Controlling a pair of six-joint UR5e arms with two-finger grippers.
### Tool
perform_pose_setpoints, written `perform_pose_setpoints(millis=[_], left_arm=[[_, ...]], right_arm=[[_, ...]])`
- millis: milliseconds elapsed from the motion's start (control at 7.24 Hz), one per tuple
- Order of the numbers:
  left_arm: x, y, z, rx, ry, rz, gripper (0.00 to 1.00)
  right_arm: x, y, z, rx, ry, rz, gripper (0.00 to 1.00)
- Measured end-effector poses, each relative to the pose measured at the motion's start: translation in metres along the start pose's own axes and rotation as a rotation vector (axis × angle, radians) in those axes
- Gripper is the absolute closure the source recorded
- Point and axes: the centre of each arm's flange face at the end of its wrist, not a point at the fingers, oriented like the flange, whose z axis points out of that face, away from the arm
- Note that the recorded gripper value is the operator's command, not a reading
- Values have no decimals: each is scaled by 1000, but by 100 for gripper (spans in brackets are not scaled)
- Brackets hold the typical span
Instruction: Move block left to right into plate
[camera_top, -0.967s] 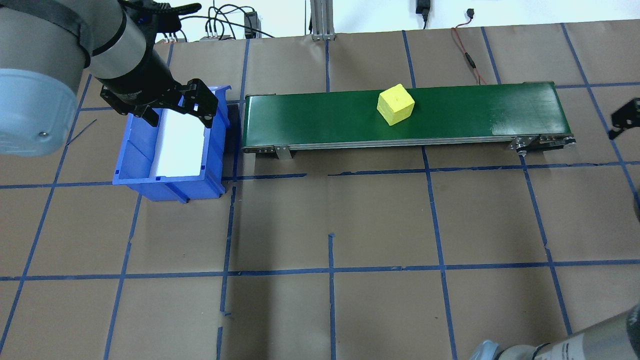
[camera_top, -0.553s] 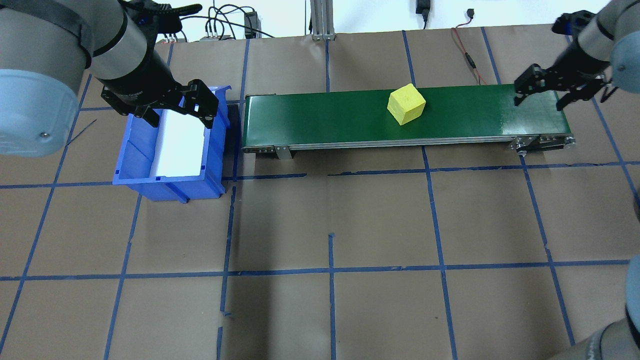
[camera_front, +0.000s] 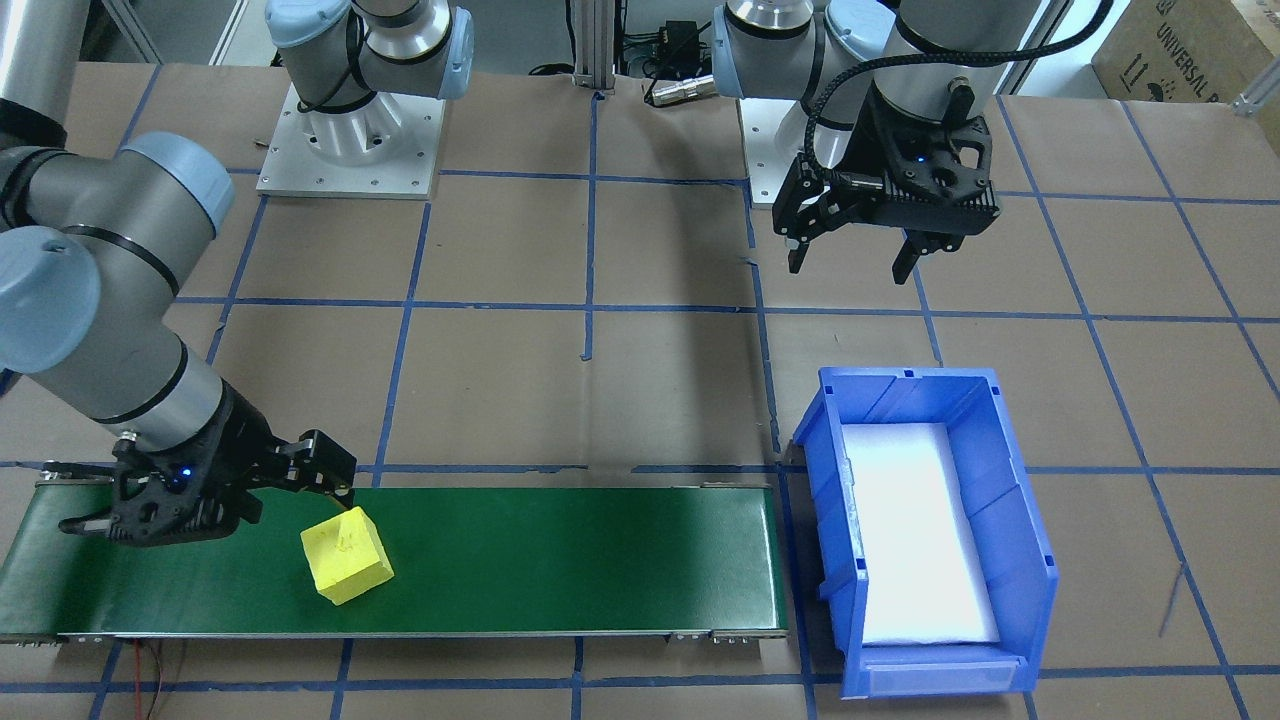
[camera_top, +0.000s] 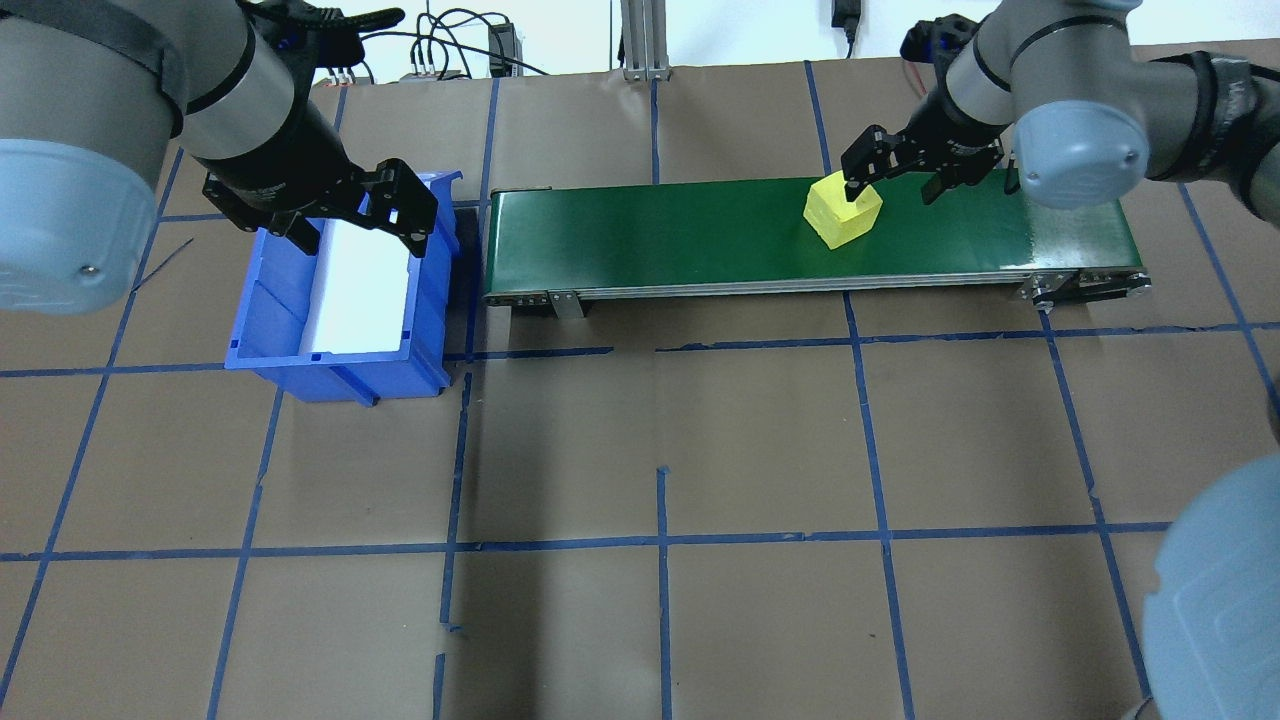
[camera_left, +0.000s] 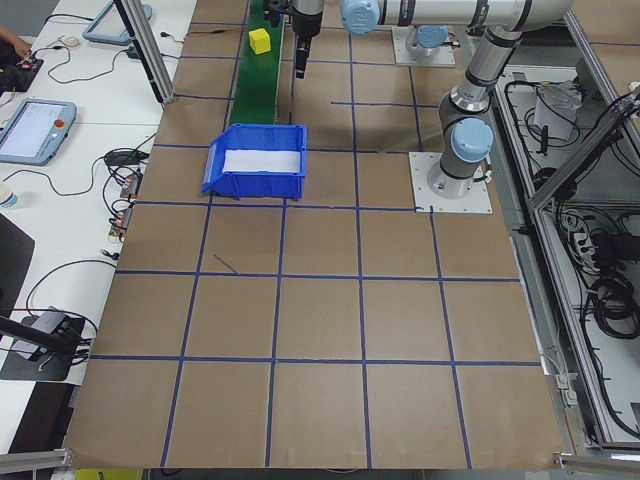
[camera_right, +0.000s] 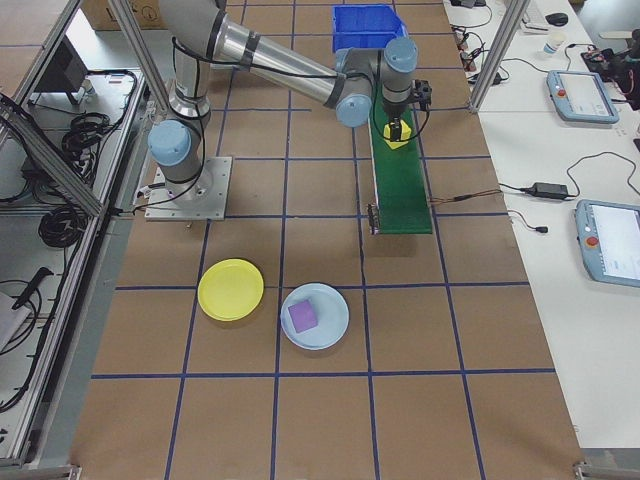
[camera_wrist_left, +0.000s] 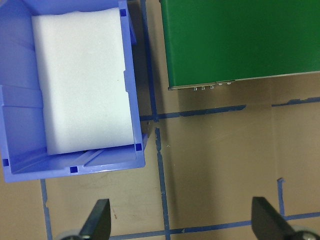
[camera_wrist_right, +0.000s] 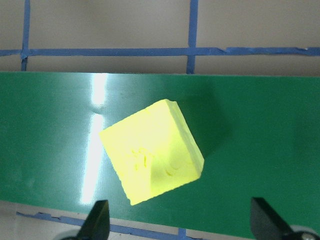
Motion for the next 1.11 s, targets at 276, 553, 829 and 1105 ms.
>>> perform_pose_setpoints(millis=[276, 553, 829, 1105], left_arm=[[1, 0, 0, 1, 2, -3, 0], [1, 0, 2, -2, 2, -6, 0], [1, 0, 3, -4, 3, -7, 0], [2, 0, 4, -7, 3, -6, 0]], right_arm=[[4, -7, 31, 30, 12, -143, 2], [12, -10, 41, 51, 66, -250, 71], [27, -11, 33, 58, 115, -267, 77], [112, 2, -13, 57, 134, -126, 80]])
